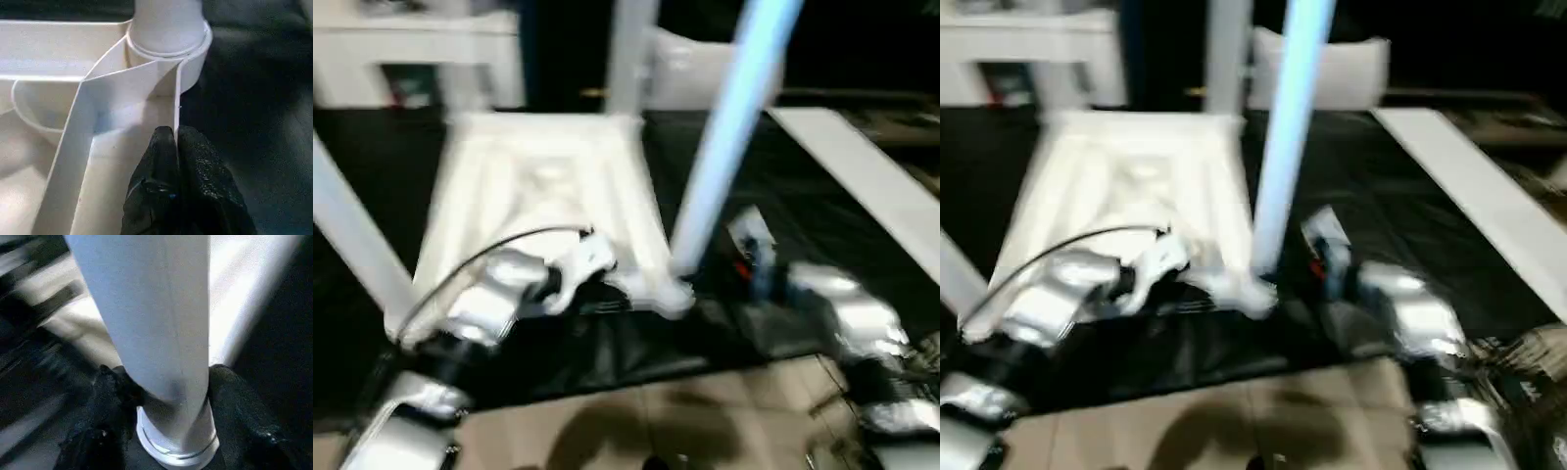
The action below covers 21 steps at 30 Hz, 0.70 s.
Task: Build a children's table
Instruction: Rotate leg to tighten
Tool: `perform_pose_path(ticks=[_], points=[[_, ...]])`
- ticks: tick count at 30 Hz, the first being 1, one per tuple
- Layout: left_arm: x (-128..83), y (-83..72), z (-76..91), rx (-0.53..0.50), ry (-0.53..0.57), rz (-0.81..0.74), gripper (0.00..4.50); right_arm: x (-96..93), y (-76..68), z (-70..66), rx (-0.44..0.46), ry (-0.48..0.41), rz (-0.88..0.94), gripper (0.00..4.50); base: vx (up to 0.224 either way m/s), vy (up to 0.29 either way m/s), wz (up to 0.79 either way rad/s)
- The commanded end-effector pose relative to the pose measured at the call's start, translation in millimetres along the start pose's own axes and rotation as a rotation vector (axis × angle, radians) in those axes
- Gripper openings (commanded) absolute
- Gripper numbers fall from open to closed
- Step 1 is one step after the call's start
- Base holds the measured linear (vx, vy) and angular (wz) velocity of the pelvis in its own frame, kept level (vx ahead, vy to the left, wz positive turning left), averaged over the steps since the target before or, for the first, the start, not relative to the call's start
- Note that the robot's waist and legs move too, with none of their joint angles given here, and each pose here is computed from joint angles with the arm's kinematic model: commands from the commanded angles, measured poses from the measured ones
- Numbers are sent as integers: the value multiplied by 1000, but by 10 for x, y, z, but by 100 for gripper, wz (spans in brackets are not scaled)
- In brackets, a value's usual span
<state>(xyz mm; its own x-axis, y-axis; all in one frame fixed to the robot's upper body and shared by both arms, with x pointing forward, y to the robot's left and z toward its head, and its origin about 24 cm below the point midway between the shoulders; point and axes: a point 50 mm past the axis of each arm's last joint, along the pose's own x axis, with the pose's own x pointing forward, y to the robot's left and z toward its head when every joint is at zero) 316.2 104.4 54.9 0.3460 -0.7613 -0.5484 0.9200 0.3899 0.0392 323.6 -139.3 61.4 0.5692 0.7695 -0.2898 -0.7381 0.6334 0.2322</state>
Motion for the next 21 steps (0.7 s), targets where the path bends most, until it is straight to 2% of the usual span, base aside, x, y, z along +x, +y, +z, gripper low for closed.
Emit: perform_pose_path(ticks=[1,3,5,6,11,12,13,15,17,18,19,20,21], points=[[220,-198,483,54,-161,-44,0,368,252,43,40,7,9,194,0,0,0],[264,-190,526,39,-165,9,0,465,251,82,95,-31,-75,194,0,0,0],[280,-188,536,39,-165,25,0,493,250,91,101,-40,-101,194,0,0,0],[290,-185,530,42,-165,37,0,500,261,96,79,-45,-93,248,0,0,0],[244,-151,435,85,-122,61,0,400,244,120,31,-83,-56,282,0,0,0],[219,-136,412,95,-119,58,0,350,211,118,17,-84,-55,305,0,0,0],[203,-127,398,102,-117,56,0,316,189,115,8,-84,-55,305,0,0,0],[128,-84,317,140,-91,37,0,127,68,91,-29,-79,-43,329,0,0,0],[102,-69,281,148,-76,29,0,49,53,85,-48,-73,-10,340,0,0,0],[49,-49,223,169,-58,-3,0,-107,30,73,-81,-60,51,356,0,0,0],[47,-48,221,170,-58,-4,0,-113,29,72,-83,-59,53,356,0,0,0],[13,-38,190,182,-49,-26,0,-204,14,56,-107,-43,85,356,0,0,0],[9,-39,187,185,-49,-31,0,-214,12,54,-110,-40,88,379,0,0,0]])
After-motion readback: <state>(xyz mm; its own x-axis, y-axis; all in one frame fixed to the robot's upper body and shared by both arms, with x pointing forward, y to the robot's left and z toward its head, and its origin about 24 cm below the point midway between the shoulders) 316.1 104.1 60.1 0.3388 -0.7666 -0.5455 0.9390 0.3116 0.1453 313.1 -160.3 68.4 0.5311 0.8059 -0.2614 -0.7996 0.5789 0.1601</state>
